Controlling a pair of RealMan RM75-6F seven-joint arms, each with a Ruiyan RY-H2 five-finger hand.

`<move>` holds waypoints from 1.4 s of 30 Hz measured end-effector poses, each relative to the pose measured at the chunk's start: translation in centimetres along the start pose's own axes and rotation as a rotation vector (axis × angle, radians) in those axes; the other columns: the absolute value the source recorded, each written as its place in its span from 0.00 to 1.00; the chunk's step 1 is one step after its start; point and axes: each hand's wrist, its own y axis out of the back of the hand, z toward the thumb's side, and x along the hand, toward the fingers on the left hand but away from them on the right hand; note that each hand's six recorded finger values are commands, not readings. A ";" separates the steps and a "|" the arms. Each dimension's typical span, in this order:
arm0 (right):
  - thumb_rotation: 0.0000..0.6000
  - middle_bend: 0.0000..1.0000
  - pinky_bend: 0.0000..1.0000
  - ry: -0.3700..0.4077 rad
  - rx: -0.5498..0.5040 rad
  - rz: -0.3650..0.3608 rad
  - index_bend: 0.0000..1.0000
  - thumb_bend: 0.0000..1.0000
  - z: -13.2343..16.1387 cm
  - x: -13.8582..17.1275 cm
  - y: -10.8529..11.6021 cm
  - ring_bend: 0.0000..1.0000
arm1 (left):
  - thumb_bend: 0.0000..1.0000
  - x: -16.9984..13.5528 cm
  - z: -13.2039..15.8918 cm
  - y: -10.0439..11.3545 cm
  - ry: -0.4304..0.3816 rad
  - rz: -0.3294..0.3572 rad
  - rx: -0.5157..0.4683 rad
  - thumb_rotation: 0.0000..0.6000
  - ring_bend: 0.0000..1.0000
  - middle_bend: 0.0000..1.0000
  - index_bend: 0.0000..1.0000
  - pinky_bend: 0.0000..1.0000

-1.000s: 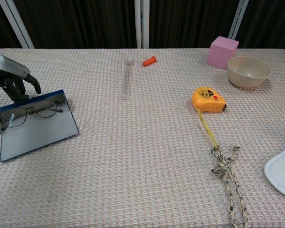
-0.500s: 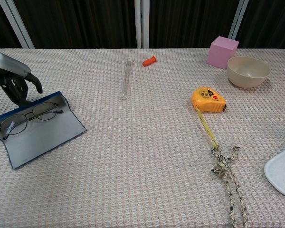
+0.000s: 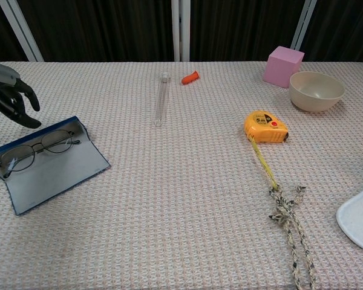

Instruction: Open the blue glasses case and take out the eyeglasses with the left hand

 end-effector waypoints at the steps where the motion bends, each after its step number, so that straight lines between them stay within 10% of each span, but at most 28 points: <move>1: 1.00 0.00 0.00 0.000 -0.003 -0.002 0.00 0.32 0.0 0.0 0.1 0.00 | 0.24 -0.1 0.0 0.0 -0.002 0.008 0.000 0.64 0.20 0.28 0.21 0.25; 12: 1.00 0.00 0.00 0.005 -0.003 0.002 0.00 0.33 0.1 0.1 0.0 0.00 | 0.26 0.1 -0.5 -1.7 0.010 0.056 0.007 1.00 0.22 0.31 0.19 0.29; 25: 1.00 0.00 0.00 0.004 0.003 0.013 0.00 0.33 0.2 0.0 -0.2 0.00 | 0.31 0.6 -1.0 -2.4 0.043 0.080 -0.062 0.80 0.23 0.31 0.29 0.31; 42: 1.00 0.00 0.00 -0.002 0.007 0.015 0.00 0.33 0.0 0.1 -0.4 0.00 | 0.31 1.3 -0.5 -3.3 0.047 0.064 -0.075 0.78 0.24 0.32 0.40 0.31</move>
